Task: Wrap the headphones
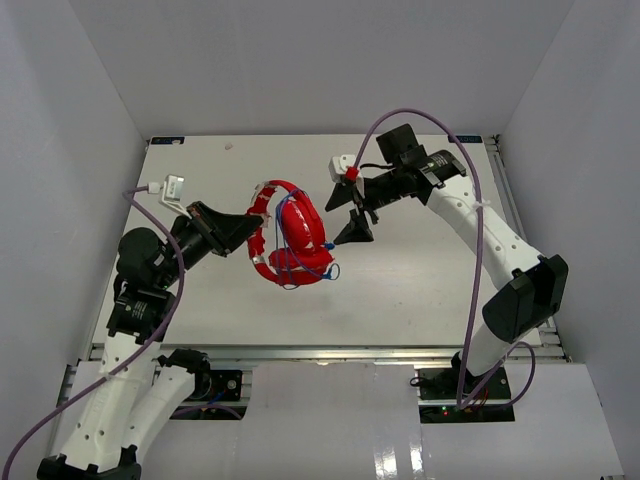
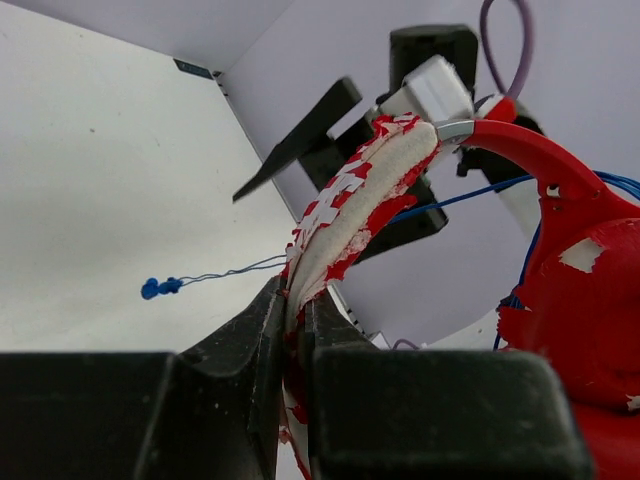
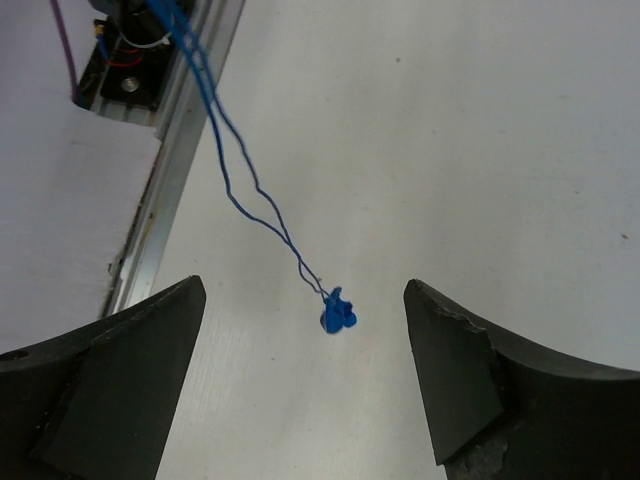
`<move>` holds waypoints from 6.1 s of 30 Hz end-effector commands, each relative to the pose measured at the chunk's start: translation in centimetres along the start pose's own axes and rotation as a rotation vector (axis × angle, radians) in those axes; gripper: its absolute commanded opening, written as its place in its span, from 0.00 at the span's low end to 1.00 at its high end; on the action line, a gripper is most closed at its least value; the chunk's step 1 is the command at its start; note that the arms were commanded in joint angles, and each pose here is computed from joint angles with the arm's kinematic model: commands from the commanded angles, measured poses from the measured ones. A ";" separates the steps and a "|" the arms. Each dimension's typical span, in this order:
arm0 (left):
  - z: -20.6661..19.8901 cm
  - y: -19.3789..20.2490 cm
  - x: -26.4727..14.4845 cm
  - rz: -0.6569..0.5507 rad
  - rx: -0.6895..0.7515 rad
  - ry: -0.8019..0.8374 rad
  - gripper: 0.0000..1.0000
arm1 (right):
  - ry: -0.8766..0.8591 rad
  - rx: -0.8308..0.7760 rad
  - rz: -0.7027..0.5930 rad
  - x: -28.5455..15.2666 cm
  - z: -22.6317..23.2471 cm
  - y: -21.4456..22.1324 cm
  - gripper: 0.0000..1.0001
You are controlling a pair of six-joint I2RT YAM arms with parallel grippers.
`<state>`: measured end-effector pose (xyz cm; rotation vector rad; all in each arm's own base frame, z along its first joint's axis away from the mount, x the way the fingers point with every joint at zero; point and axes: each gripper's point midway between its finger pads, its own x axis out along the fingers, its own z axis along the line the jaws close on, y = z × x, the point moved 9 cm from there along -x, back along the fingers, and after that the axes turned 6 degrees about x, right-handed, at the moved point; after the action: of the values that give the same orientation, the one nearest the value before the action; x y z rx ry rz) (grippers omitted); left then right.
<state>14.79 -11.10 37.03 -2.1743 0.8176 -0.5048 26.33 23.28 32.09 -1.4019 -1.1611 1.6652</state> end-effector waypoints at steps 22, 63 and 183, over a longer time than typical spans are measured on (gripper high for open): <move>-4.5 -4.6 -0.4 -0.156 -0.045 0.065 0.00 | -0.182 0.026 -0.260 4.1 3.0 -0.6 0.84; -4.9 -5.2 -0.2 -0.165 -0.060 0.072 0.00 | -0.286 -0.006 -0.228 7.7 6.9 -0.6 0.39; 7.8 0.0 2.8 -0.339 -0.364 -0.513 0.00 | 0.293 -0.195 0.325 2.7 4.2 1.3 0.08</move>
<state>21.02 -9.26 31.12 -2.5892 0.3357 0.1316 21.61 24.43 27.67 -1.7621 -0.8802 1.5406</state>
